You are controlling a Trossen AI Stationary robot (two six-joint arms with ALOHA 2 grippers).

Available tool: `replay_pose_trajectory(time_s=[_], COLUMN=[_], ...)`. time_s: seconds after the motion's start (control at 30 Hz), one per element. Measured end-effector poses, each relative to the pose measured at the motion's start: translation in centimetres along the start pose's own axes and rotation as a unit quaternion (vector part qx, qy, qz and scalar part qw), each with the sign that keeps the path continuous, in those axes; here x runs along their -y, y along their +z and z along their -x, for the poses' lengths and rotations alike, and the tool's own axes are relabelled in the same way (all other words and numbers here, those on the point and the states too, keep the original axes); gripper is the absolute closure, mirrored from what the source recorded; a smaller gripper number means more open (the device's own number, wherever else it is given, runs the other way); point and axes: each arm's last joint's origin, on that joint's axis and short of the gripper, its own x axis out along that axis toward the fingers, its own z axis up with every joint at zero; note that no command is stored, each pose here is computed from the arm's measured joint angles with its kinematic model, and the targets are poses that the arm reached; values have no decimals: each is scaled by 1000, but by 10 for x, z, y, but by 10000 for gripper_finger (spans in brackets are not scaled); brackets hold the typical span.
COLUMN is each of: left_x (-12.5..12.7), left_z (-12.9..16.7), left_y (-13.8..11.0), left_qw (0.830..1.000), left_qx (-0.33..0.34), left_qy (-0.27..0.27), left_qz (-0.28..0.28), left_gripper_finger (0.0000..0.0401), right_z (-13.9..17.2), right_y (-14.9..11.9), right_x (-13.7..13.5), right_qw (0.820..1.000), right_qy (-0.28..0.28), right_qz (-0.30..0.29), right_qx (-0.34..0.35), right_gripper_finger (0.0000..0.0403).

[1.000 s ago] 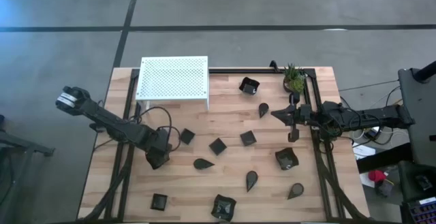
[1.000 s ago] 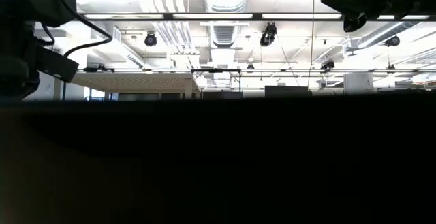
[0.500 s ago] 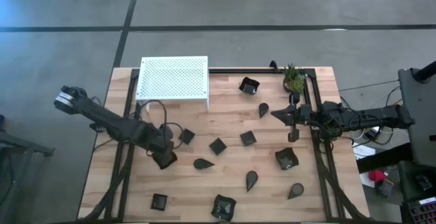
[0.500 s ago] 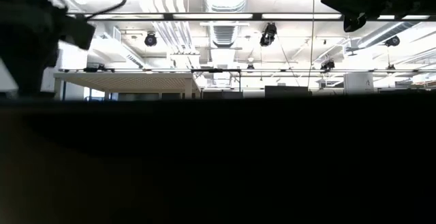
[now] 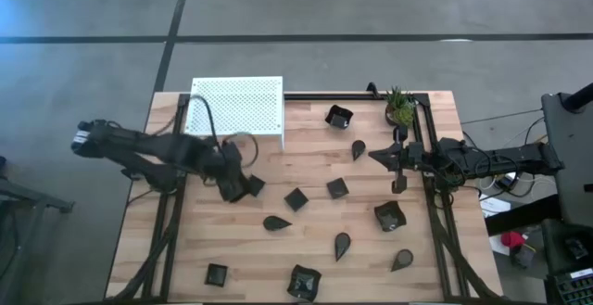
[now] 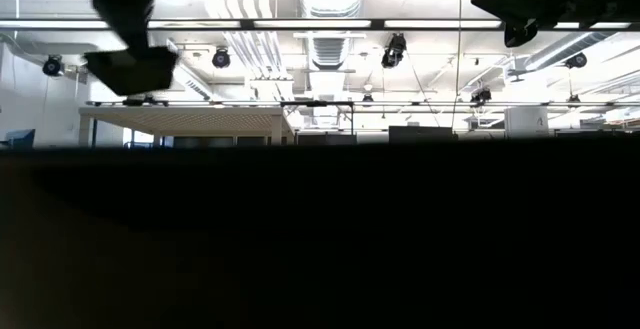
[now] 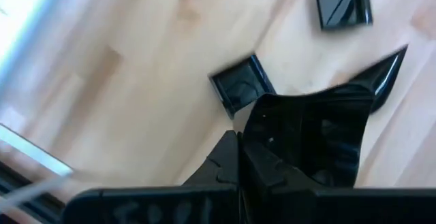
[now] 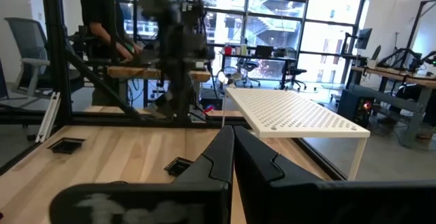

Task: Pick & Place Mini shaped plates
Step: Put the distorted square plate on the shelf

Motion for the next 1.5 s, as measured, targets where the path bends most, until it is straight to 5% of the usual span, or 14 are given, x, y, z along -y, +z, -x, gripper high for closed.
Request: replay_pose_trajectory(time_s=[0.27, 0.5, 0.97, 1.5], left_x=[-43, -93, -194, -222], left_z=[27, 41, 36, 31], left_y=[37, 58, 54, 56], left_qw=[999, 992, 949, 919], left_qx=[25, 44, 15, 29], left_qy=[30, 65, 175, 194], left_qz=[22, 97, 260, 342], left_gripper_finger=[401, 401, 401, 401], right_z=[0, 0, 0, 0], right_y=[0, 0, 0, 0], right_x=[0, 0, 0, 0], right_qw=[1000, 1000, 1000, 1000], right_qy=[0, 0, 0, 0], right_qz=[1, 1, 2, 2], right_qx=[0, 0, 0, 0], right_gripper_finger=[394, 394, 394, 394])
